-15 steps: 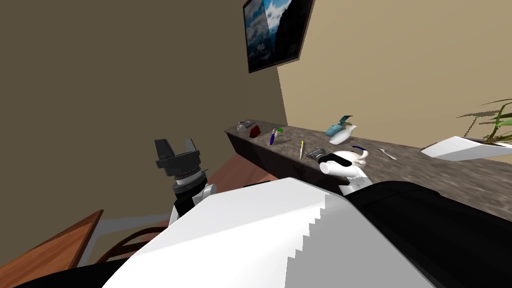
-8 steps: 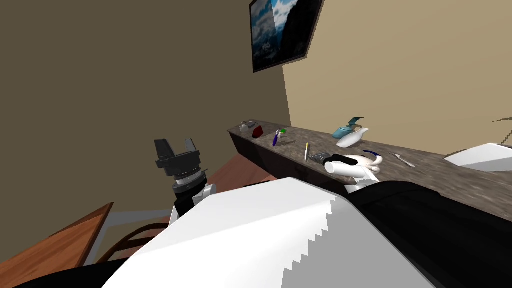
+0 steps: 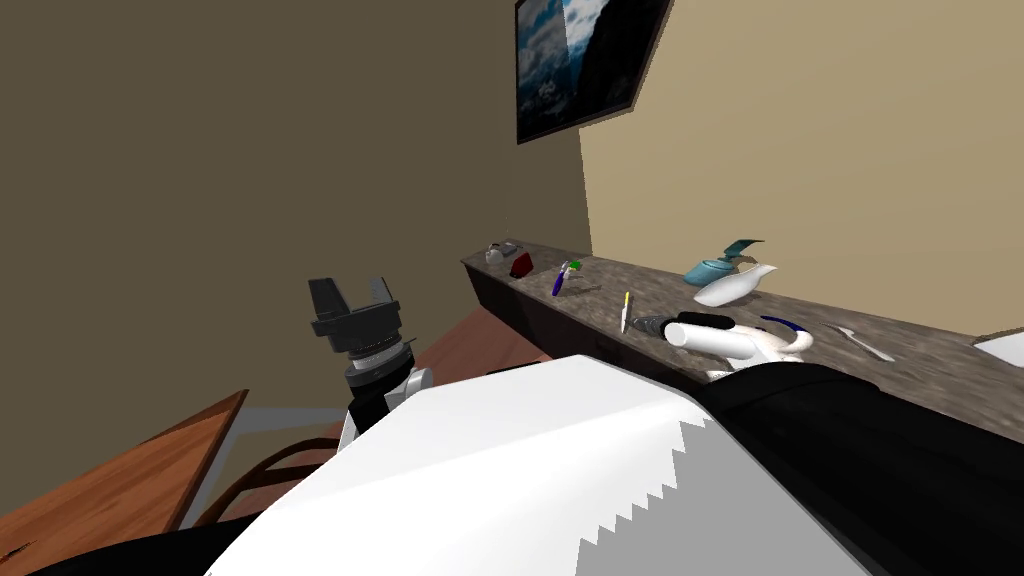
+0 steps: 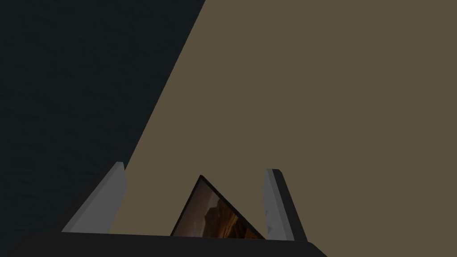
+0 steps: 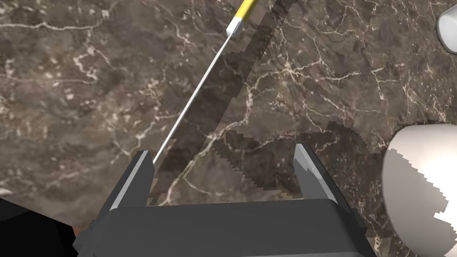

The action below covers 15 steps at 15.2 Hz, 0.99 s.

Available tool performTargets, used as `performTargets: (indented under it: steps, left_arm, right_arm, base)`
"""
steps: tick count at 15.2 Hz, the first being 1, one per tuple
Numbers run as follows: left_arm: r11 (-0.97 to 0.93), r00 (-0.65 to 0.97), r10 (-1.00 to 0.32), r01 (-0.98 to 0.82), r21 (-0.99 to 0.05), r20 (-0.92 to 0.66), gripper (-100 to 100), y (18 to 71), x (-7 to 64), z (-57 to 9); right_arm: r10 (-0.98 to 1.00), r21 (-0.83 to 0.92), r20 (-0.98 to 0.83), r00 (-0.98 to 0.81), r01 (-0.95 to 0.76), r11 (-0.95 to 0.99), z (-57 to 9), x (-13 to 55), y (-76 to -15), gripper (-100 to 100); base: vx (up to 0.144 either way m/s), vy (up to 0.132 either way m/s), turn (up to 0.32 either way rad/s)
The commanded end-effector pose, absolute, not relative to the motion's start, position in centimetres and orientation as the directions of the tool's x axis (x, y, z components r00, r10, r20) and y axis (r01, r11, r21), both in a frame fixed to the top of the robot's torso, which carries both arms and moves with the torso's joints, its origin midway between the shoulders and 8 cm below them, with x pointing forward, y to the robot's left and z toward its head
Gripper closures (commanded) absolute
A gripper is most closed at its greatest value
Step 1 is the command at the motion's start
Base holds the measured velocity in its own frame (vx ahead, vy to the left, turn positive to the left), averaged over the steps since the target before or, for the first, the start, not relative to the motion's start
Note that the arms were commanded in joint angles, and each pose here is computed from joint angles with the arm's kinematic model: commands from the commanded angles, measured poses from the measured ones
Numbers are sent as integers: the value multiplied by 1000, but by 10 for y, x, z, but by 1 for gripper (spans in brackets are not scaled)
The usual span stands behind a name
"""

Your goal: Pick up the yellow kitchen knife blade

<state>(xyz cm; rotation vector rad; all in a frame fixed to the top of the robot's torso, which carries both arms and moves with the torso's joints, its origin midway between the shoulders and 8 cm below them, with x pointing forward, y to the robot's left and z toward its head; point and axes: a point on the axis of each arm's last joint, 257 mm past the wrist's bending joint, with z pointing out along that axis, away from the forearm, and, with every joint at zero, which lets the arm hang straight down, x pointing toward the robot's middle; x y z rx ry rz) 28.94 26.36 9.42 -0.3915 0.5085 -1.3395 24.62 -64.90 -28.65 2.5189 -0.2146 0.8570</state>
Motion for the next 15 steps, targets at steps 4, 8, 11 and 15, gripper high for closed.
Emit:
performTargets:
  steps: [4,8,11,15]
  left_arm:
    - [193,149,-981,816,-545,-124,0,264,289,94]
    - [193,149,-981,816,-545,-124,0,264,289,94]
    - [193,149,-981,816,-545,-124,0,264,289,94]
    - [193,149,-981,816,-545,-124,0,264,289,94]
  right_arm:
    - [-168,286,568,806,-385,-878,-303,219,-656,-100]
    - [-333,200,522,785,-493,-847,-312,190,-666,-100]
    - [-430,153,481,764,-556,-817,-317,174,-667,-100]
    - [-520,112,425,741,-613,-782,-323,155,-665,-100]
  base:
    - [55,-15,85]
    - [53,-25,93]
    - [56,-29,96]
    - [58,-35,91]
